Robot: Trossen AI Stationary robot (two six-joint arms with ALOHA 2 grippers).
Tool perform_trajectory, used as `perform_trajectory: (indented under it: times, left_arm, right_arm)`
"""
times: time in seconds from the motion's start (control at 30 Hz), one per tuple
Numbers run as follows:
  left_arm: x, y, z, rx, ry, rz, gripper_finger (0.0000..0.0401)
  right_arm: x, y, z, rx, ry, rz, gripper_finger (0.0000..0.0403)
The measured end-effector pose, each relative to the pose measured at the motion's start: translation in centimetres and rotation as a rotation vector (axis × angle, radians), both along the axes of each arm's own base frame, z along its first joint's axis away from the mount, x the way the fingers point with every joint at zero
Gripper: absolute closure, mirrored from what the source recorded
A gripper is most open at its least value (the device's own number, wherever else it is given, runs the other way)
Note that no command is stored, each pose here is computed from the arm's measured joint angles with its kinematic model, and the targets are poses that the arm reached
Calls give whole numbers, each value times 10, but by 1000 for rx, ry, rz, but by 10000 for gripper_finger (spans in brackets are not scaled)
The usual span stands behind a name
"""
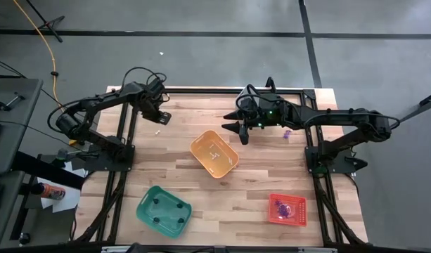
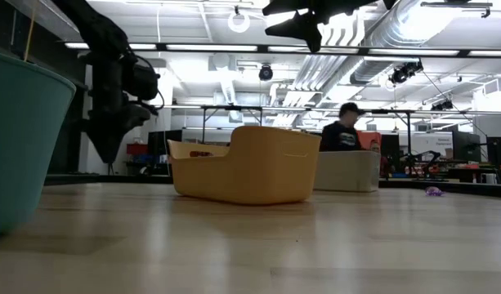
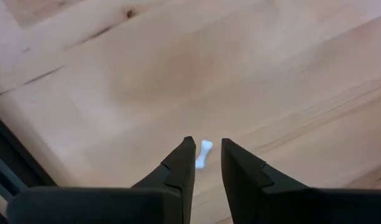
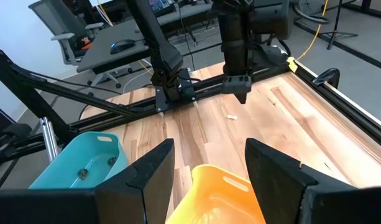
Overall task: Sort Halloween decoration
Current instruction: Put the white bone toy into the yellow bin
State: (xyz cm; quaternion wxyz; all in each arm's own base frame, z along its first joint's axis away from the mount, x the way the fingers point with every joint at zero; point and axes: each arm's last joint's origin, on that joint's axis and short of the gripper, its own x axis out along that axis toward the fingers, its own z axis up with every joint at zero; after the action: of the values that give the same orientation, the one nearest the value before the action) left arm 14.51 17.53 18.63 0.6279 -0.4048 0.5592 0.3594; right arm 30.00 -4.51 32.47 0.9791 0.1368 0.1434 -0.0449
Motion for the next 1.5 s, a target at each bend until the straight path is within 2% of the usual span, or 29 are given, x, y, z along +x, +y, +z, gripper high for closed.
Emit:
perform_trajectory:
  times: [0.27,0.47,0.67,1.07,1.33,1.5]
  left_arm:
    - [-9,-13,-24,-56,40,9,338]
    - [-10,-17,-34,-78,-8,10,338]
    - [-5,-21,-36,-63,-13,-21,329]
    - [-2,-22,-36,-28,6,-64,261]
    - [-2,-22,-36,-20,6,-148,264]
    - [-2,-22,-36,-16,8,-159,270]
  right_arm:
    - [0,0,-1,-1,15,1,213]
    - [-1,-3,-1,-5,15,-9,213]
    - [-1,-3,-1,-1,14,-12,213]
    - [-1,-3,-1,17,13,-17,213]
    - [-1,-3,-1,17,12,-17,213]
    - [-1,-3,-1,17,12,-17,213]
